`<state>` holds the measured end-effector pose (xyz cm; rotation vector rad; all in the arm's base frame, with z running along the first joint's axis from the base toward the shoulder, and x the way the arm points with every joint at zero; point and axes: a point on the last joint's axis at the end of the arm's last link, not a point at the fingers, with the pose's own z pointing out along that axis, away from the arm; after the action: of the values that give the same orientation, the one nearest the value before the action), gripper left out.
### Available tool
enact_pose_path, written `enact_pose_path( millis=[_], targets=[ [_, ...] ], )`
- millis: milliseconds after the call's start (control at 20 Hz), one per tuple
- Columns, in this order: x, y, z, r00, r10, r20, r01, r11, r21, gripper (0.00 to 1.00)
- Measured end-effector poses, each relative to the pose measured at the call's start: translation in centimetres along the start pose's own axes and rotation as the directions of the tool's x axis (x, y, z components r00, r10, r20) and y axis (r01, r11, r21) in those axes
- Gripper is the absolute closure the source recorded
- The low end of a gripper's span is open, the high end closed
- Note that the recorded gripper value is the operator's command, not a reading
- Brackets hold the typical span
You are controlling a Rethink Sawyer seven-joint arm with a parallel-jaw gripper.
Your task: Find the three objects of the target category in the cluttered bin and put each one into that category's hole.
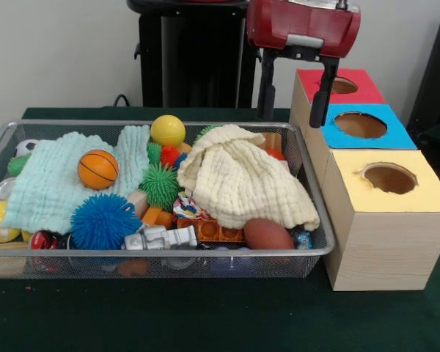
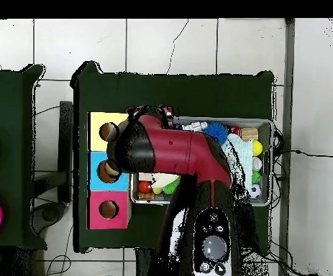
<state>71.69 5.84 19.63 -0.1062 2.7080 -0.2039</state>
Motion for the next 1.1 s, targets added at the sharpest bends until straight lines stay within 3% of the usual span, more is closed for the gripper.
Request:
enact_pose_path(
  millis=[600,1100],
  targets=[
    [-2.5,-2.6,-2.1,0.9977,0.047,0.047,-0.046,0.9986,-0.027,0.00],
    [-3.0,-1.5,-2.1,0.9978,0.035,0.056,-0.033,0.9982,-0.050,0.00]
  ],
)
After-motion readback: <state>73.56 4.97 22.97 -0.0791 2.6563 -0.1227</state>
